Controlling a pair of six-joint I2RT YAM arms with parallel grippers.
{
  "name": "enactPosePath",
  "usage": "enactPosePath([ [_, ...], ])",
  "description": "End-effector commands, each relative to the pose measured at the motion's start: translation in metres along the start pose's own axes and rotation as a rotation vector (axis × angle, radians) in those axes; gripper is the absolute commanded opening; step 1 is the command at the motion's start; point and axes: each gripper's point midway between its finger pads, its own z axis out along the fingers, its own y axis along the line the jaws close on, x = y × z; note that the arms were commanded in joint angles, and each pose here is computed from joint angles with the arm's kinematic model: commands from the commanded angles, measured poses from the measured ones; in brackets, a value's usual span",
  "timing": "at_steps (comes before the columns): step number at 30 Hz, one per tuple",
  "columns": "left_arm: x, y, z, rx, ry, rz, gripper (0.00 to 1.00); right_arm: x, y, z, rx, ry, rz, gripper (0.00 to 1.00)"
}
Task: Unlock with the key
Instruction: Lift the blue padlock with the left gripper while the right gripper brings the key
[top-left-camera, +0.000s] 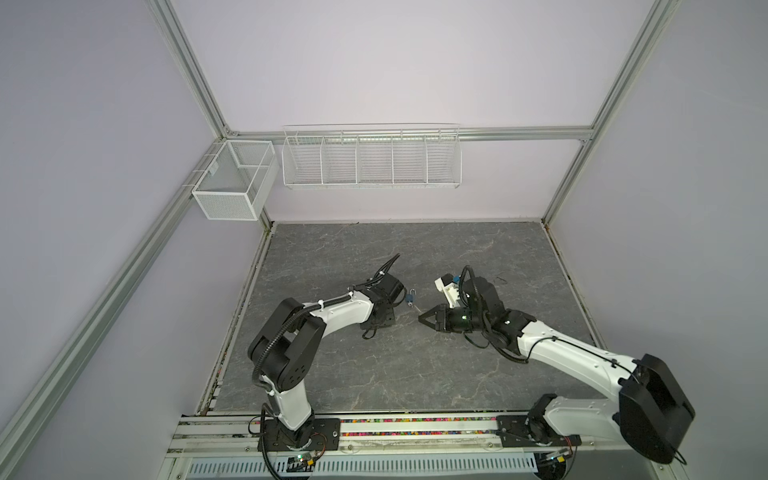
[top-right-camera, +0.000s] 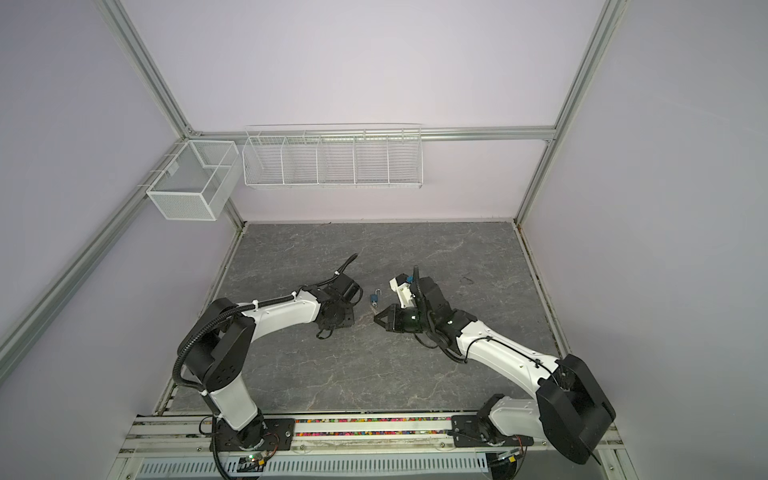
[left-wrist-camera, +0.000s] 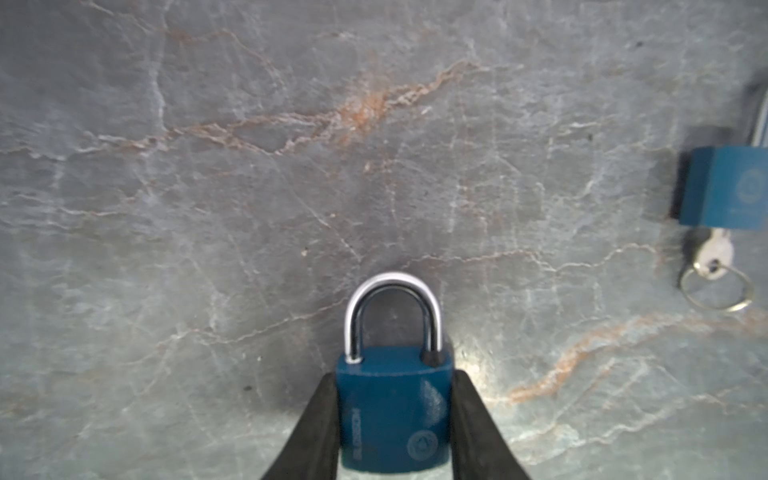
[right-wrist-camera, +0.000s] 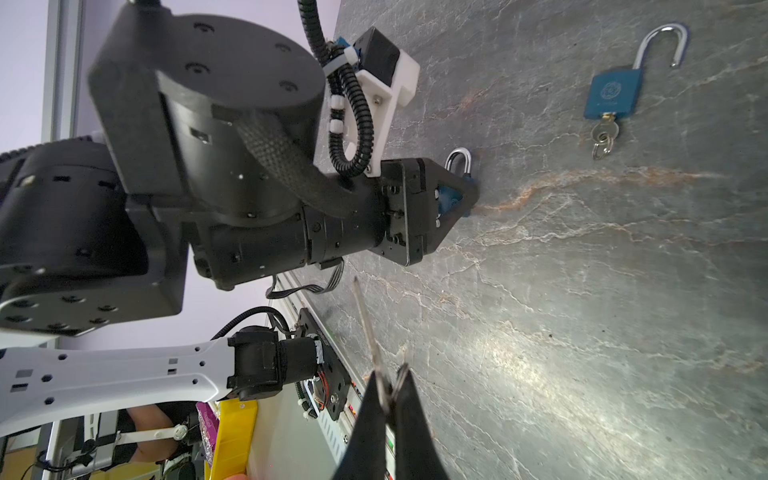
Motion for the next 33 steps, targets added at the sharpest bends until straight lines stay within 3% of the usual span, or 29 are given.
enactPosePath([
  [1, 0.008, 0.000, -0.008, 0.006, 0.037, -0.019, 0.00, -0.001, -0.005, 0.004, 0.035, -0.020, 0.069, 0.06],
  [10, -0.023, -0.017, -0.060, 0.096, -0.058, -0.142, 0.00, 0.005, -0.012, 0.002, 0.052, -0.131, 0.208, 0.06],
  [16, -0.041, -0.033, -0.100, 0.175, -0.114, -0.194, 0.00, 0.007, -0.016, 0.002, 0.079, -0.189, 0.225, 0.06],
  [20, -0.047, -0.040, -0.120, 0.231, -0.132, -0.225, 0.00, 0.008, -0.007, 0.009, 0.022, -0.203, 0.281, 0.06],
  [29, -0.054, -0.055, -0.154, 0.248, -0.187, -0.197, 0.00, 0.002, 0.023, 0.027, -0.063, -0.253, 0.264, 0.06],
  [33, -0.056, -0.058, -0.159, 0.250, -0.202, -0.196, 0.00, -0.004, 0.024, 0.031, -0.018, -0.271, 0.240, 0.06],
])
